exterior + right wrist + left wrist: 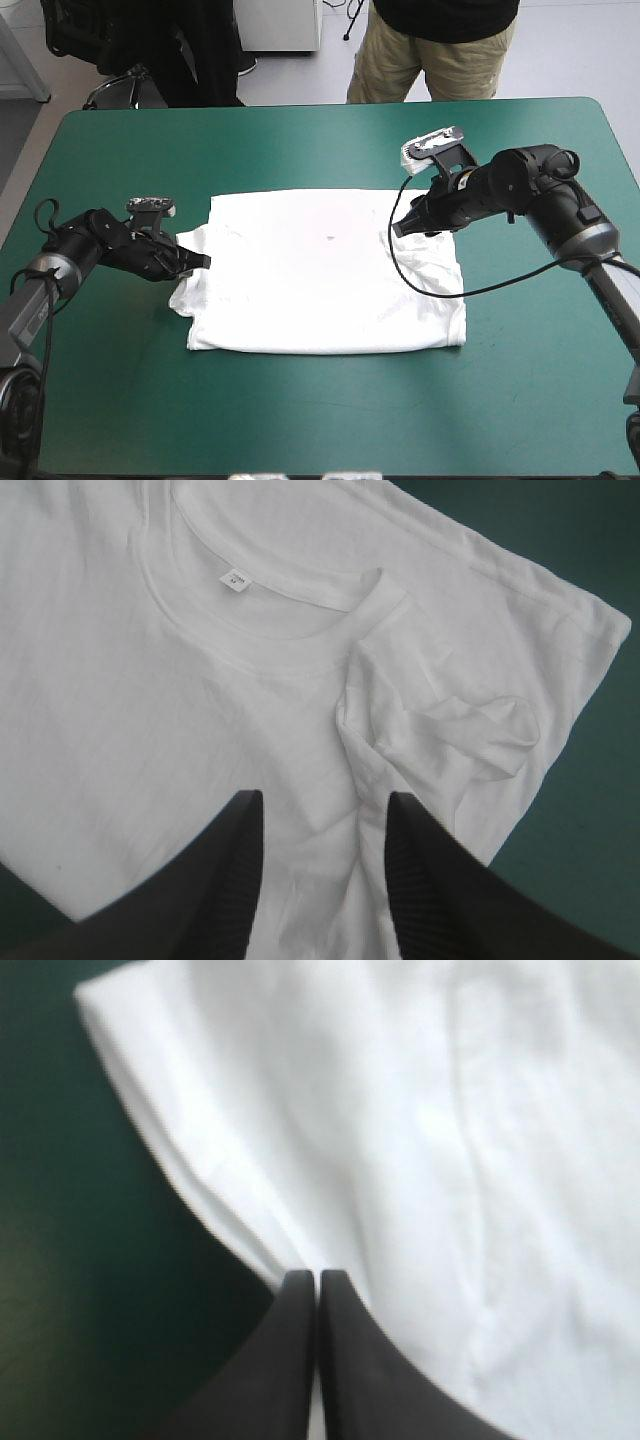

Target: Fold the cloth

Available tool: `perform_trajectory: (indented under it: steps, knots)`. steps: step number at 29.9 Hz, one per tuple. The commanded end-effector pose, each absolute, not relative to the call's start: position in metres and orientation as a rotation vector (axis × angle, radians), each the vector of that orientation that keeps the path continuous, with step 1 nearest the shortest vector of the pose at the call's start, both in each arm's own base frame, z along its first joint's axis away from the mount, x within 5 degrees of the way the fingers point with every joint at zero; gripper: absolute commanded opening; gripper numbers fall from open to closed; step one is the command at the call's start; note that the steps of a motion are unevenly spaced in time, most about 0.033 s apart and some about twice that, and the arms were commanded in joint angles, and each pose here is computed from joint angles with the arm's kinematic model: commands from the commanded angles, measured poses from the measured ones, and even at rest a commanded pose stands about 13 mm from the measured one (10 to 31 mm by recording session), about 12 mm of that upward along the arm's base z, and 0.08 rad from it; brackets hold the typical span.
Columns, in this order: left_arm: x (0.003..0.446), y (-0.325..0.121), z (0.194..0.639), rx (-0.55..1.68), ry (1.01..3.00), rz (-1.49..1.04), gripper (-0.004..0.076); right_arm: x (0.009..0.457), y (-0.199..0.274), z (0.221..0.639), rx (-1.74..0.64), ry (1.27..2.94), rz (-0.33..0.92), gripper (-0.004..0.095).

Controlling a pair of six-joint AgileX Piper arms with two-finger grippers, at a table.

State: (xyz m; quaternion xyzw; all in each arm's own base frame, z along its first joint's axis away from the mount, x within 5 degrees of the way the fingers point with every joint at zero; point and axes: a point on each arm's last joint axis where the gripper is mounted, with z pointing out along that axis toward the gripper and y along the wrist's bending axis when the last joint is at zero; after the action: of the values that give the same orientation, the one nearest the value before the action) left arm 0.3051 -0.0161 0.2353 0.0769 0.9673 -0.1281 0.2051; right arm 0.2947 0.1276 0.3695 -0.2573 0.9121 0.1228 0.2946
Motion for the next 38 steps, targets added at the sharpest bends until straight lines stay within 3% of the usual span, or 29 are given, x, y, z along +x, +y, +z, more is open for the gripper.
perform_trajectory:
  steps: [1,6,20,23,26,29,33,38]
  knots:
    - [0.295,-0.034,0.284,0.286,2.543,-0.376,-0.0009,0.289,0.124,0.393,-0.652,2.329,0.336,0.0374]
    - [0.294,-0.058,0.291,0.380,2.509,-0.403,-0.0009,0.289,0.124,0.393,-0.652,2.329,0.336,0.0372]
    - [0.312,-0.128,0.230,0.627,2.572,-0.436,-0.0001,0.287,0.124,0.392,-0.660,2.349,0.342,0.0331]
    - [0.312,-0.129,0.229,0.673,2.558,-0.424,0.0104,0.287,0.124,0.392,-0.659,2.349,0.346,0.0332]
    - [0.309,-0.129,0.234,0.715,2.558,-0.432,0.0328,0.286,0.123,0.394,-0.656,2.338,0.346,0.0332]
    - [0.305,-0.129,0.255,0.748,2.546,-0.461,0.0487,0.277,0.119,0.411,-0.641,2.260,0.325,0.0332]
    - [0.295,-0.127,0.307,0.730,2.432,-0.468,0.0479,0.255,0.109,0.436,-0.619,2.164,0.306,0.0332]
    - [0.262,-0.106,0.365,0.654,2.300,-0.327,0.0456,0.224,0.094,0.443,-0.571,2.208,0.274,0.0331]
